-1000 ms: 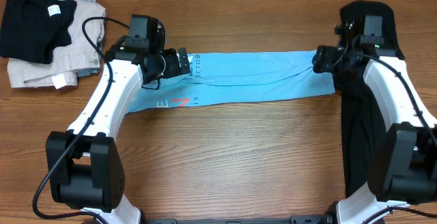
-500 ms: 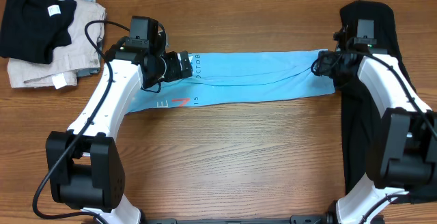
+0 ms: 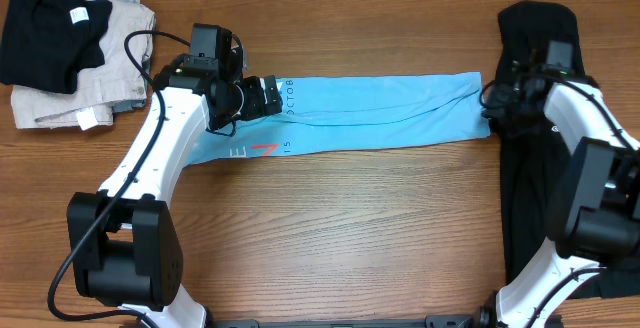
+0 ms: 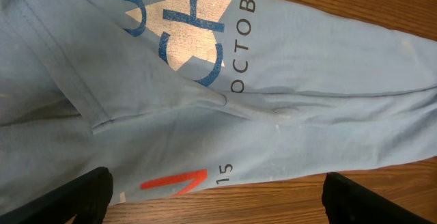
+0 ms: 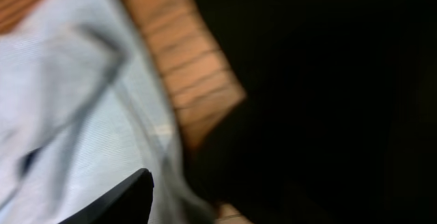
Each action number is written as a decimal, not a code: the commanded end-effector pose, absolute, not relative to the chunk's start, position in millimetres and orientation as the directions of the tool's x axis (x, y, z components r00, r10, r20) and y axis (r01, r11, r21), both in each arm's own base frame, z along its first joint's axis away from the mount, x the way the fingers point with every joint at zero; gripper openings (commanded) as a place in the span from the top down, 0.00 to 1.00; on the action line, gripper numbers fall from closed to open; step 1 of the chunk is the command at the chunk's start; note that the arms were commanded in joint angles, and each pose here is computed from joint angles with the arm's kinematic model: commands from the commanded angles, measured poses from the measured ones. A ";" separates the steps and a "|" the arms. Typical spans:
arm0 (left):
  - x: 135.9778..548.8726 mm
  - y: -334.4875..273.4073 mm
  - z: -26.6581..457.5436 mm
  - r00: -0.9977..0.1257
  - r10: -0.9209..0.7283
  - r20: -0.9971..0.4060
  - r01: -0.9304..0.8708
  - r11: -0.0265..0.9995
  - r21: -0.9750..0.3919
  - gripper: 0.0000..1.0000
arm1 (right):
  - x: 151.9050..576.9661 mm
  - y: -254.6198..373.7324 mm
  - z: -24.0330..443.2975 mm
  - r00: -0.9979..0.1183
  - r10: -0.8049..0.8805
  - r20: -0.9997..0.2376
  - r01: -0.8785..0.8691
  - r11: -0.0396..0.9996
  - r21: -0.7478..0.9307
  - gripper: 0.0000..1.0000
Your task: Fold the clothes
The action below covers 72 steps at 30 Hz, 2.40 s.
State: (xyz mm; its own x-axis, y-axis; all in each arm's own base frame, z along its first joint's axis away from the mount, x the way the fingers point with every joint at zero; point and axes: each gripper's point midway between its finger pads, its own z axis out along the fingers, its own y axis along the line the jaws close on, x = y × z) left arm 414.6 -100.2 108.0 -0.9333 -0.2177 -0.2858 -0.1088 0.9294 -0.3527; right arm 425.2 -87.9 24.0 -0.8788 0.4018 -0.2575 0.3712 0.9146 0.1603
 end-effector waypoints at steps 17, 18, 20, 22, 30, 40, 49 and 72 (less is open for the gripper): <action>411.1 -98.5 114.7 -0.943 -0.156 -0.294 -0.051 0.941 -0.336 0.00 | 442.0 -94.6 70.3 -0.867 0.429 -0.253 0.362 0.892 0.271 0.06; 410.4 -96.1 114.2 -0.944 -0.161 -0.289 -0.058 0.941 -0.335 0.00 | 447.0 -84.0 83.6 -0.893 0.361 -0.268 0.293 0.920 0.260 0.04; 409.7 -94.4 113.8 -0.945 -0.164 -0.285 -0.062 0.941 -0.334 0.00 | 449.8 -71.4 88.5 -0.918 0.279 -0.283 0.213 0.946 0.243 0.02; 408.5 -93.0 113.3 -0.947 -0.144 -0.286 -0.044 0.944 -0.326 0.00 | 449.1 -56.6 87.1 -0.938 0.198 -0.284 0.134 0.964 0.227 0.02; 414.6 -67.3 131.2 -0.942 -0.148 -0.301 -0.045 0.945 -0.324 0.00 | 440.0 -27.8 50.1 -0.981 0.044 -0.190 0.028 0.996 0.087 0.07; 433.2 -44.3 174.0 -0.910 -0.178 -0.374 -0.052 0.945 -0.323 0.00 | 429.2 -43.9 21.2 -0.987 0.078 -0.137 0.079 0.997 -0.003 0.13; 433.5 -34.8 176.8 -0.906 -0.198 -0.373 -0.074 0.944 -0.323 0.00 | 417.5 -38.0 0.4 -0.983 0.150 -0.108 0.147 0.989 0.033 0.23; 434.0 -5.5 207.9 -0.885 -0.258 -0.388 -0.132 0.937 -0.324 0.00 | 385.6 -58.2 65.9 -0.937 0.346 -0.039 0.336 0.928 0.161 0.96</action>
State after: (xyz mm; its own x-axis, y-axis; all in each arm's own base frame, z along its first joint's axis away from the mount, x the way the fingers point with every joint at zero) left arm 431.1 -4.9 195.3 -0.8920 -0.2769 -0.3573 -0.1642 0.9349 -0.3147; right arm 372.0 -39.6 13.1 -0.9460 0.3102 0.0935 0.3211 0.9364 0.1417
